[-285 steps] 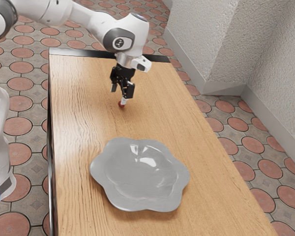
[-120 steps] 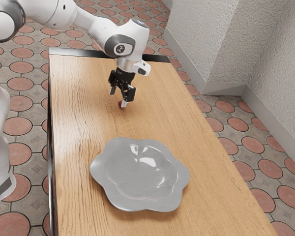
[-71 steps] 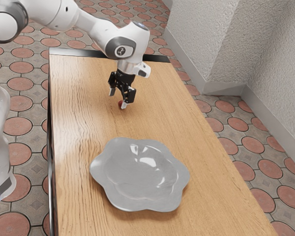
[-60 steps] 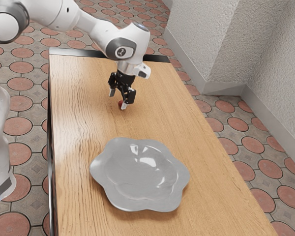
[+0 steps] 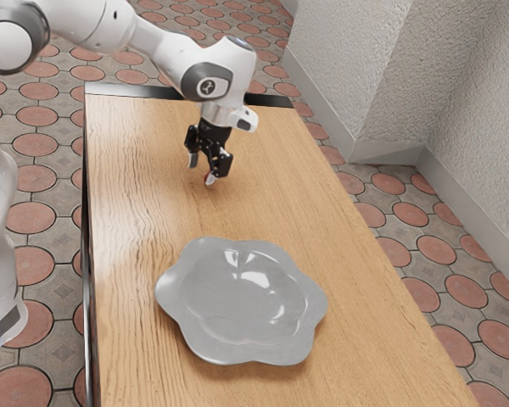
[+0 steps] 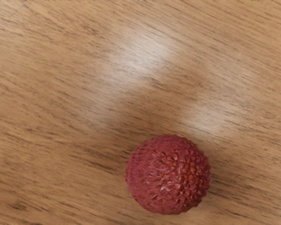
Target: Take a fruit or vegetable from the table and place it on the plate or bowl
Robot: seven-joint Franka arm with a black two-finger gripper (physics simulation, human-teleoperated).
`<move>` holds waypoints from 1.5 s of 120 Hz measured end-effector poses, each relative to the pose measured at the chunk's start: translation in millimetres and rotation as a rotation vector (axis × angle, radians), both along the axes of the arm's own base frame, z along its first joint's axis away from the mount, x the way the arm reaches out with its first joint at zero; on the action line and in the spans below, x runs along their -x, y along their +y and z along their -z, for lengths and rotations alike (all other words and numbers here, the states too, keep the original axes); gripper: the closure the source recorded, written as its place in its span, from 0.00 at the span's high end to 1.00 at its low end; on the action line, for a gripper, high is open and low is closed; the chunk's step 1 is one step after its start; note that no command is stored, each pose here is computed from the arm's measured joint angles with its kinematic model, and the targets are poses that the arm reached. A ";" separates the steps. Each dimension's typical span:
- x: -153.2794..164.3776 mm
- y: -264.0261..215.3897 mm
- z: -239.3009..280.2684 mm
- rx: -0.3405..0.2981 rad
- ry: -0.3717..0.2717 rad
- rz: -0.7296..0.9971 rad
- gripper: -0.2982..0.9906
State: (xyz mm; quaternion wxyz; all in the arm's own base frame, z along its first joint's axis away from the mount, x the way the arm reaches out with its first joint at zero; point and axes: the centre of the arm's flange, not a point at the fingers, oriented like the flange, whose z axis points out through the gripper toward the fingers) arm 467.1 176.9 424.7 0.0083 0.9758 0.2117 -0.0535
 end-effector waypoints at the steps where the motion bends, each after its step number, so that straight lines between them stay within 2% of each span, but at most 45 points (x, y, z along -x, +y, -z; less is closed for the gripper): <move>1: 0.2 0.6 -0.1 0.000 0.000 -0.001 0.63; 77: -11.6 -3.9 9.0 -0.015 -0.014 0.011 0.60; 93: -13.3 -4.3 14.0 -0.013 -0.007 0.010 0.55; 120: -18.3 -11.9 14.8 -0.018 -0.017 0.025 0.38; 154: -20.5 -12.3 -0.9 -0.022 -0.053 0.029 0.36; 166: -40.9 -39.9 -34.0 -0.034 -0.102 0.092 0.36; 180: -68.4 -121.4 -76.9 -0.036 -0.158 0.249 0.36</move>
